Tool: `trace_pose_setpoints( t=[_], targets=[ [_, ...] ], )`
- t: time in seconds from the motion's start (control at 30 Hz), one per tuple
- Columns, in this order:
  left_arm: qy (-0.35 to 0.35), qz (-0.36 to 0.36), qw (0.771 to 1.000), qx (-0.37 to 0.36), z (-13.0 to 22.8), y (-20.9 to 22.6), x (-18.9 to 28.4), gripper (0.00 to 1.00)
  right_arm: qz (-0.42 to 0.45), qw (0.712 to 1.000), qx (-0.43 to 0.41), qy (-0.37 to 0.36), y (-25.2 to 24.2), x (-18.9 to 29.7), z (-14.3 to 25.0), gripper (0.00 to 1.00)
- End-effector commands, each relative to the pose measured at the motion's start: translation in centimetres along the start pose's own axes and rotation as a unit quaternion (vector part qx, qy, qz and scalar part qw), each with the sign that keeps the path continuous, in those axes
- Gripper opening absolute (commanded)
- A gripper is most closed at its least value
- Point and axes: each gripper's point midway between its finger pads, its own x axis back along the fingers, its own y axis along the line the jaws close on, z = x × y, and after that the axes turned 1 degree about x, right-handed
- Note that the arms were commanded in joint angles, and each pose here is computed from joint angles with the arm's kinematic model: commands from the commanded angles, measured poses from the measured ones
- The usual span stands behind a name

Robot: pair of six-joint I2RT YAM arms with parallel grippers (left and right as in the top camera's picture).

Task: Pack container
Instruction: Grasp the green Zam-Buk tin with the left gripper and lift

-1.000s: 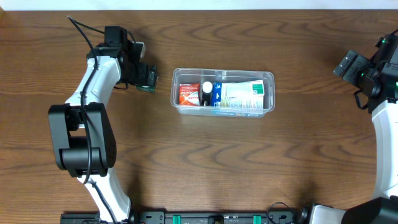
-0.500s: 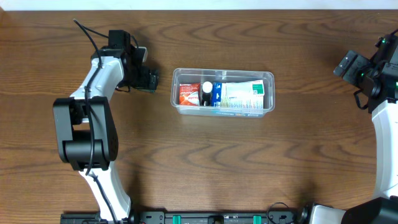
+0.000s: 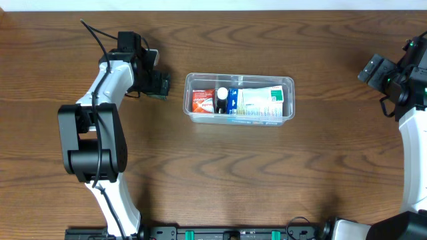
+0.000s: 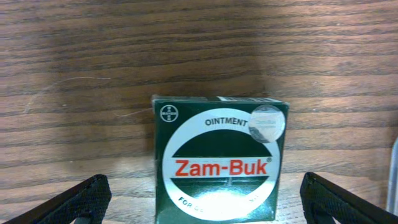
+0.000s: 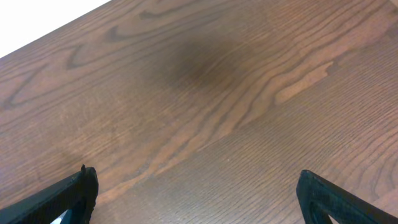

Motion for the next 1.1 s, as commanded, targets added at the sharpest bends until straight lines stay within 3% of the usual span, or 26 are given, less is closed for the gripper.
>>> trace_pose_setpoints(
  t=[0.0, 0.8, 0.97, 1.07],
  targets=[
    [0.000, -0.015, 1.000, -0.012, -0.2, 0.5, 0.0, 0.98, 0.003, 1.000, -0.009, -0.003, -0.3, 0.1, -0.2, 0.99],
    [0.026, -0.024, 0.999, -0.025, 0.9, 1.1, -3.2, 0.99, 0.003, 1.000, -0.009, -0.003, -0.3, 0.1, -0.2, 0.99],
    [0.024, -0.024, 0.999, -0.027, 0.8, 0.9, -3.1, 0.89, 0.003, 1.000, -0.009, -0.003, -0.3, 0.1, -0.2, 0.99],
    [0.019, -0.024, 0.999, -0.024, 0.5, 0.8, -2.7, 0.74, 0.003, 1.000, -0.009, -0.003, -0.3, 0.1, -0.2, 0.99]
  ],
)
